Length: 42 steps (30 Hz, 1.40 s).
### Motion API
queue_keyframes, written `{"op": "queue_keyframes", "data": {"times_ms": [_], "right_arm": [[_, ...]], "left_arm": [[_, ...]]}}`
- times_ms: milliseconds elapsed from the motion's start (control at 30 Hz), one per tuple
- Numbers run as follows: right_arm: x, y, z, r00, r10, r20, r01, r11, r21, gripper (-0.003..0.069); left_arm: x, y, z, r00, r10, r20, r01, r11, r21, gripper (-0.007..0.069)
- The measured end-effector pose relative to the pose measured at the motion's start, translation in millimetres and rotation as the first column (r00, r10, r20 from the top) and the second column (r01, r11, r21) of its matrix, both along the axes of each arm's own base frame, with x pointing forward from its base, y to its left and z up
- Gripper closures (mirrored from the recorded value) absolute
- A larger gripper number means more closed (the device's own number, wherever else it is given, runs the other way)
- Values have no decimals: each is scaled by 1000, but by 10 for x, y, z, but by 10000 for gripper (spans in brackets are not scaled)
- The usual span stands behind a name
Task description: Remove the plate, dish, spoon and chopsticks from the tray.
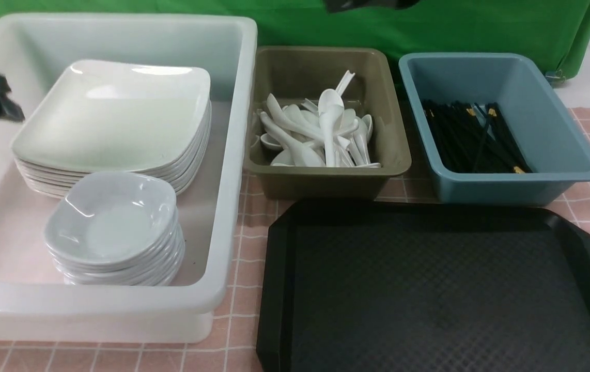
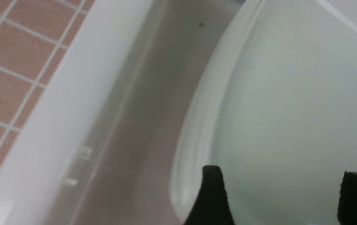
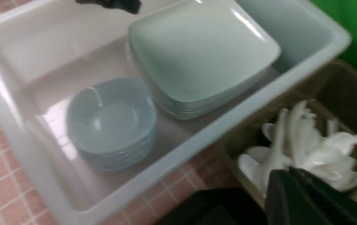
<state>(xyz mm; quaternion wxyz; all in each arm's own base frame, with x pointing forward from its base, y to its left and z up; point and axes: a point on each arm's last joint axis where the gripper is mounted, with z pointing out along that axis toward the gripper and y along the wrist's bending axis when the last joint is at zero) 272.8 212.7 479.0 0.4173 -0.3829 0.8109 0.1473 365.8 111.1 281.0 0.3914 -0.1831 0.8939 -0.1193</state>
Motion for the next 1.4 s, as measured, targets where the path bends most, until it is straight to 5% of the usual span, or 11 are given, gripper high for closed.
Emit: {"op": "queue_keyframes", "data": {"times_ms": [100, 133, 200, 367, 533, 733, 933, 1100, 1400], "right_arm": [[-118, -224, 202, 991, -126, 47, 126, 992, -7, 624], [-271, -462, 360, 970, -226, 87, 227, 974, -7, 624], [-459, -720, 532, 932, -337, 134, 340, 940, -3, 623], [-984, -1280, 659, 844, -500, 192, 500, 864, 50, 624], [-1696, -1788, 373, 809, -537, 239, 483, 839, 252, 624], [-2214, -2105, -418, 757, -509, 410, 319, 835, 448, 622], [-2387, -2085, -1093, 745, -438, 503, 131, 836, 533, 616], [-2450, -2065, -1243, 728, -414, 547, 39, 821, 570, 584], [-2469, -2061, -1228, 718, -410, 563, 11, 815, 580, 491]], "left_arm": [[-43, -225, 359, 993, -103, 62, 101, 994, 35, 361], [-142, -476, 672, 973, -199, 117, 192, 979, 68, 512], [-312, -818, 998, 934, -307, 183, 291, 950, 112, 587], [-1040, -1551, 1653, 774, -542, 327, 474, 839, 268, 631], [-2028, -1908, 1903, 577, -714, 397, 579, 700, 418, 636], [-2794, -1713, 1532, 540, -703, 462, 562, 710, 424, 636], [-3144, -1537, 795, 571, -651, 500, 526, 758, 386, 636], [-3222, -1484, 299, 585, -592, 554, 496, 802, 333, 631], [-3187, -1442, 232, 570, -507, 646, 420, 856, 302, 627]]}}
